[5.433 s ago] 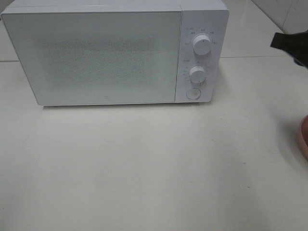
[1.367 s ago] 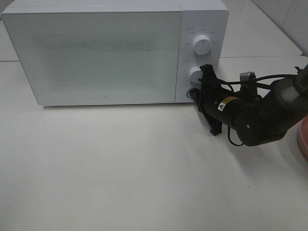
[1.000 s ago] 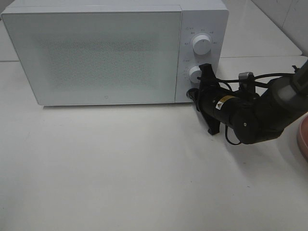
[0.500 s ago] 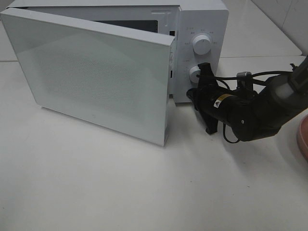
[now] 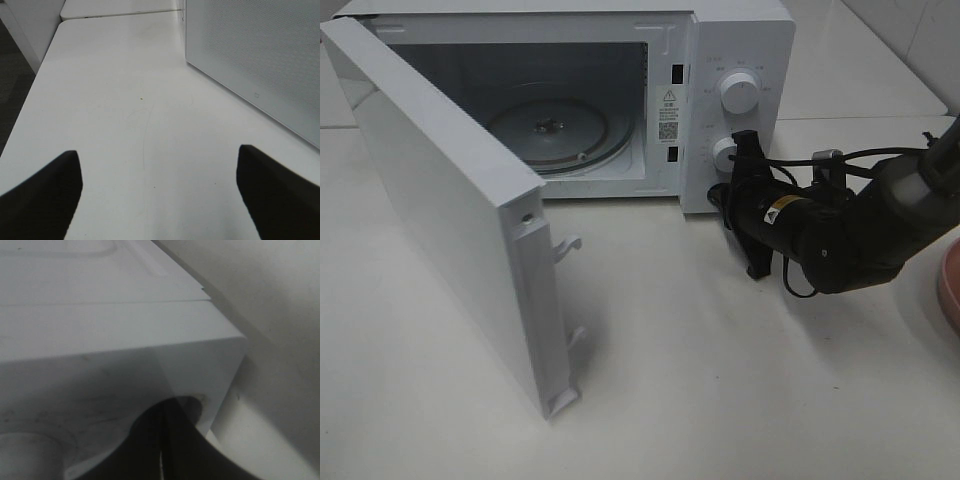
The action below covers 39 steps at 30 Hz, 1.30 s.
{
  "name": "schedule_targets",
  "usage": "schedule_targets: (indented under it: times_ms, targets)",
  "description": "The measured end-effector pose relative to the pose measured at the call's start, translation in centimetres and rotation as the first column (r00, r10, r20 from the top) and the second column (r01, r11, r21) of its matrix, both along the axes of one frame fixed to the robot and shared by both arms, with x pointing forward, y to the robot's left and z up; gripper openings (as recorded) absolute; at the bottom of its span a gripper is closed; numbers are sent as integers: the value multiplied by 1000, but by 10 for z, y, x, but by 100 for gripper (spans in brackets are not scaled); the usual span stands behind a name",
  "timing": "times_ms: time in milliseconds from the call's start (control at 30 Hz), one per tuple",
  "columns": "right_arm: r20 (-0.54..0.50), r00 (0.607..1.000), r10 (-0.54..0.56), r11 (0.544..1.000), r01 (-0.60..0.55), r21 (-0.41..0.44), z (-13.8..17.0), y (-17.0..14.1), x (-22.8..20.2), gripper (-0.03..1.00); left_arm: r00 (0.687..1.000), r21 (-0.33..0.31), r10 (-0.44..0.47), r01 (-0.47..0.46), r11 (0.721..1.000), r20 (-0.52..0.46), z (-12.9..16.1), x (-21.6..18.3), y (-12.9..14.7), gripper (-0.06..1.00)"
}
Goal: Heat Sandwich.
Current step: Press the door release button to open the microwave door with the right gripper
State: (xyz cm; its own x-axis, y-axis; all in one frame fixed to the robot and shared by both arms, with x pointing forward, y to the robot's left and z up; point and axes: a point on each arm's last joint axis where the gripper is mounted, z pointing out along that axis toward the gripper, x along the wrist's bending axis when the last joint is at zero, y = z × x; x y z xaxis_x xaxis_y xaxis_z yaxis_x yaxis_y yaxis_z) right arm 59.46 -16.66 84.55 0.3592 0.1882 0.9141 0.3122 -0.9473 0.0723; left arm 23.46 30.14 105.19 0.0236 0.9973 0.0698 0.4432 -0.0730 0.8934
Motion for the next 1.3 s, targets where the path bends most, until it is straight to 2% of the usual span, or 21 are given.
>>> schedule_targets:
  times_ms: [1100,1300]
  targets:
    - [1,1000,23,1000,-23,-10,-1,1,-2,1,1000,0,0,0,1000,0,0,0,0,77]
    - [30,999,25,1000,-25,-5,1,-2,-7,1,1000,0,0,0,1000,0,0,0,0,77]
